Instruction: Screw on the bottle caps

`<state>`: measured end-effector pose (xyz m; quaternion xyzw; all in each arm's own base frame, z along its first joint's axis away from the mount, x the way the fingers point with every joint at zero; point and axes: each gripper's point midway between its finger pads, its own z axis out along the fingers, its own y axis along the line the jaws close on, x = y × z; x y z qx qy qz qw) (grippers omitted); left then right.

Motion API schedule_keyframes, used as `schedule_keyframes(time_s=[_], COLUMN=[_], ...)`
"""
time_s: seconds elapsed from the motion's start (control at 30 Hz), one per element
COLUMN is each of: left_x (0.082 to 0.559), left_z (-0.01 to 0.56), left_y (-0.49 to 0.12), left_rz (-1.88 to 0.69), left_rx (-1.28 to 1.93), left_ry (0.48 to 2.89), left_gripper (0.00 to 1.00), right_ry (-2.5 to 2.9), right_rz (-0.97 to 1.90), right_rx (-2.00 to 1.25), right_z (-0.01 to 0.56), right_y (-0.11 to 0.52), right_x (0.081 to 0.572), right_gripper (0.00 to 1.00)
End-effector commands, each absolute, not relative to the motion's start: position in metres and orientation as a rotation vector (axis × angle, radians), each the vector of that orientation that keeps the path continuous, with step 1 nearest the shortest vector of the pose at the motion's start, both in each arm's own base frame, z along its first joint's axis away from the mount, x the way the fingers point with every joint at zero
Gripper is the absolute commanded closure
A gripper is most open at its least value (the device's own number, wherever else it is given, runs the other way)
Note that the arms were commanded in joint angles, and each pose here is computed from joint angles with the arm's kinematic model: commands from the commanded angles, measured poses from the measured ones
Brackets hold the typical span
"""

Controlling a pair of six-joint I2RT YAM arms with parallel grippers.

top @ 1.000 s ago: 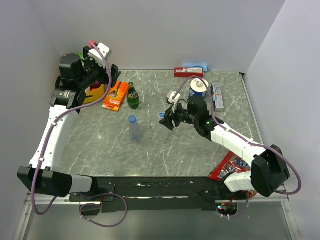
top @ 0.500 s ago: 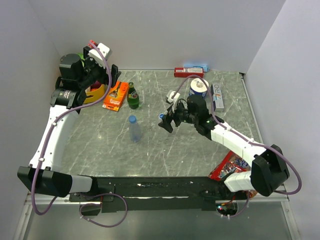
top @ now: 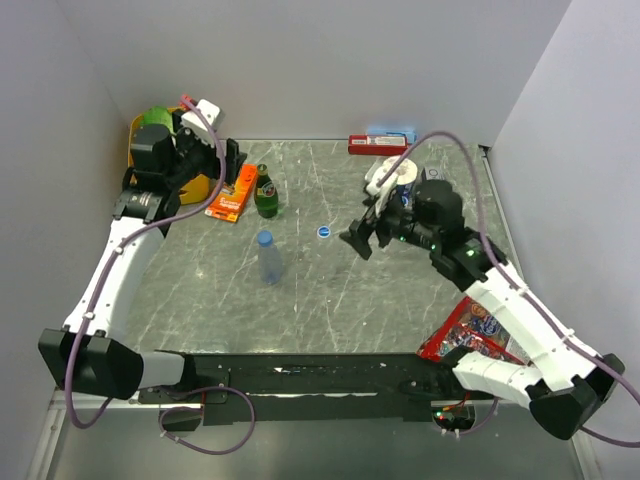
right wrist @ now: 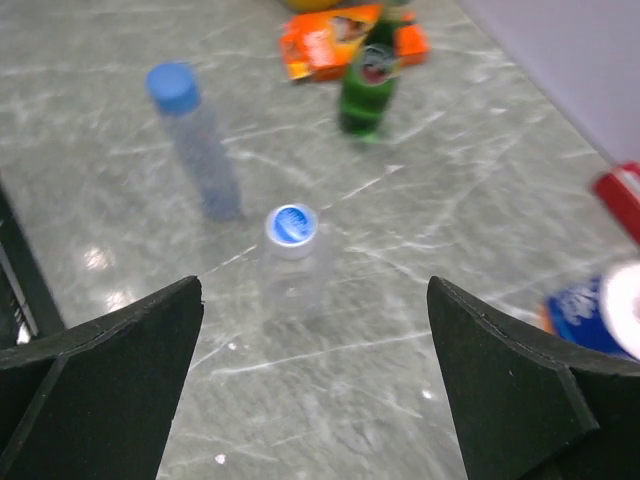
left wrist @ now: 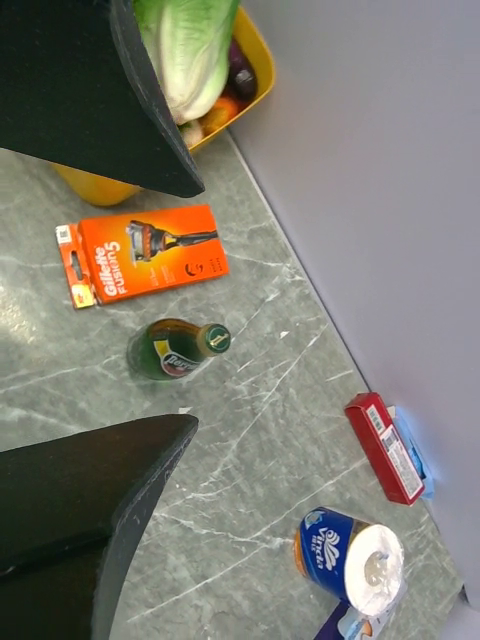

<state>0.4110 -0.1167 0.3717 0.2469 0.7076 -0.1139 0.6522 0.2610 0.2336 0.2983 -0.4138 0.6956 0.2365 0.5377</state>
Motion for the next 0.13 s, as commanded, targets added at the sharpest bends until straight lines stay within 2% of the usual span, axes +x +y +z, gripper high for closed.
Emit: schedule_keyframes(time_s=[0.0,0.03,0.1], left_x=[0.397,0.396,0.392], left_z=[0.400,0.399,0.395], left_y=[-0.108,-0.108,-0.107], left_rz=[-0.262,-0.267,-0.279], left_rx=[0.448,0.443,0.408], left_ry=[1.509,1.506,1.499], left_gripper=[0.04,0.04,0.04], right_ry=[1.732,1.705,1.718], right_rz=[0.401,0.356,0.310], right_rx=[-0.802,-0.748,-0.705], right_z=[0.337,0.361,0.373], right_y=[0.208,0.201,0.195], right_x=[0.281,0.289,0.297], right_gripper=[0.00,0.00,0.00])
